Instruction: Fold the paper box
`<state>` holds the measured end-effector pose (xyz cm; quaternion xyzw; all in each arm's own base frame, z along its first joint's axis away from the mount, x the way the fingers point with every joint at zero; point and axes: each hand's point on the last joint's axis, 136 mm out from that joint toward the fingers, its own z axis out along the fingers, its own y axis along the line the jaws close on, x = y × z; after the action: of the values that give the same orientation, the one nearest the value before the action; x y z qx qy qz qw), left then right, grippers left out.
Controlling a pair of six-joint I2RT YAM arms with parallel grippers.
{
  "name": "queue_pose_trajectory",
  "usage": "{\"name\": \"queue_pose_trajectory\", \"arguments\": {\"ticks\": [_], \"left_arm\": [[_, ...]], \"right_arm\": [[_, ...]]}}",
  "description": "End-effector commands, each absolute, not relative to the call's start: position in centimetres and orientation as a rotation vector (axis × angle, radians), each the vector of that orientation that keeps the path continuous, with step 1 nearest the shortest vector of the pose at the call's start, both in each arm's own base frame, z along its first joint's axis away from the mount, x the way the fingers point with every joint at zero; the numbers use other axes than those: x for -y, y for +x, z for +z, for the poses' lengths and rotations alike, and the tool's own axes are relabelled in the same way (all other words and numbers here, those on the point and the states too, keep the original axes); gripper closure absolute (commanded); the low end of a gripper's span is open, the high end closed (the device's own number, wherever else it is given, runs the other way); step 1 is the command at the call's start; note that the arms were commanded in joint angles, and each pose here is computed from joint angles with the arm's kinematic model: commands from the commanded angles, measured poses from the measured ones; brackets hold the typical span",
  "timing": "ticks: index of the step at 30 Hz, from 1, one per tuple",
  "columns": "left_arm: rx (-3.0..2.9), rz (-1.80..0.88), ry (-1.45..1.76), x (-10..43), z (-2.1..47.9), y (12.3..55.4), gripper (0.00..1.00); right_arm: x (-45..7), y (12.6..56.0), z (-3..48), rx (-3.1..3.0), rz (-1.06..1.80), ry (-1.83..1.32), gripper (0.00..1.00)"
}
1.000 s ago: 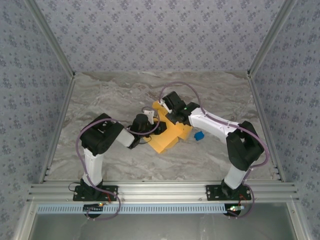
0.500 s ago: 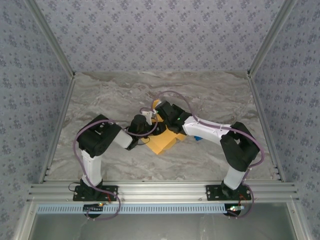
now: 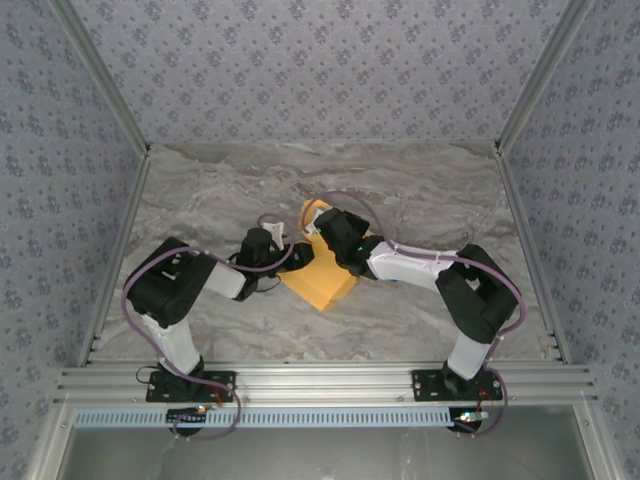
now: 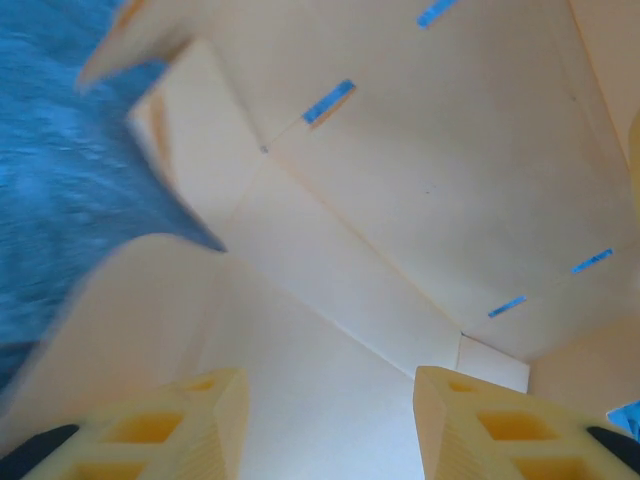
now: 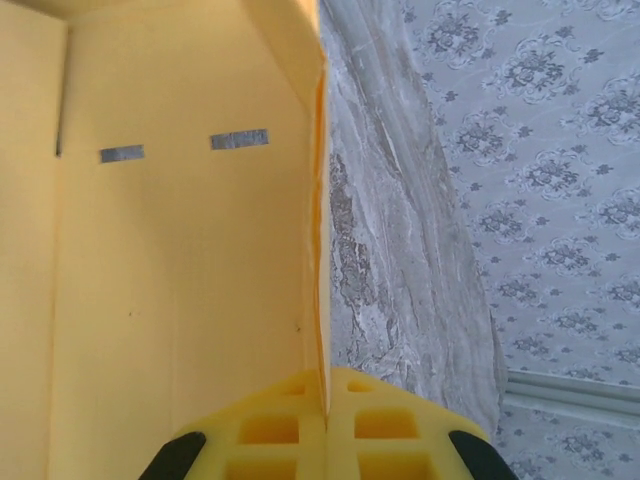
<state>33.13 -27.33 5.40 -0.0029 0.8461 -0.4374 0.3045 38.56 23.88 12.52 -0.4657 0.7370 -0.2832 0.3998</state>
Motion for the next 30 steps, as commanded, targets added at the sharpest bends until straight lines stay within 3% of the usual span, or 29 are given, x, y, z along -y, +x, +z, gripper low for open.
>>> {"name": "queue_pose_trajectory", "arguments": {"ticks": [1,16,30], "left_arm": [[-2.283,-1.071,-0.002,25.5,5.4,32.9,0.52],[-2.264,-0.984,-0.024,21.7,8.1,33.6,0.48],[-2.088,-1.052,0.45,27.8,11.6,33.2,0.46]], "right_arm": [[-24.1,38.5,13.8,-1.809,-0.662,-1.195,1.0],[-24.1,39.7,14.2,-1.666,-0.772,-1.221,1.0],[-22.4,38.3,12.7,-2.115,-0.028,-1.215,1.0]]}}
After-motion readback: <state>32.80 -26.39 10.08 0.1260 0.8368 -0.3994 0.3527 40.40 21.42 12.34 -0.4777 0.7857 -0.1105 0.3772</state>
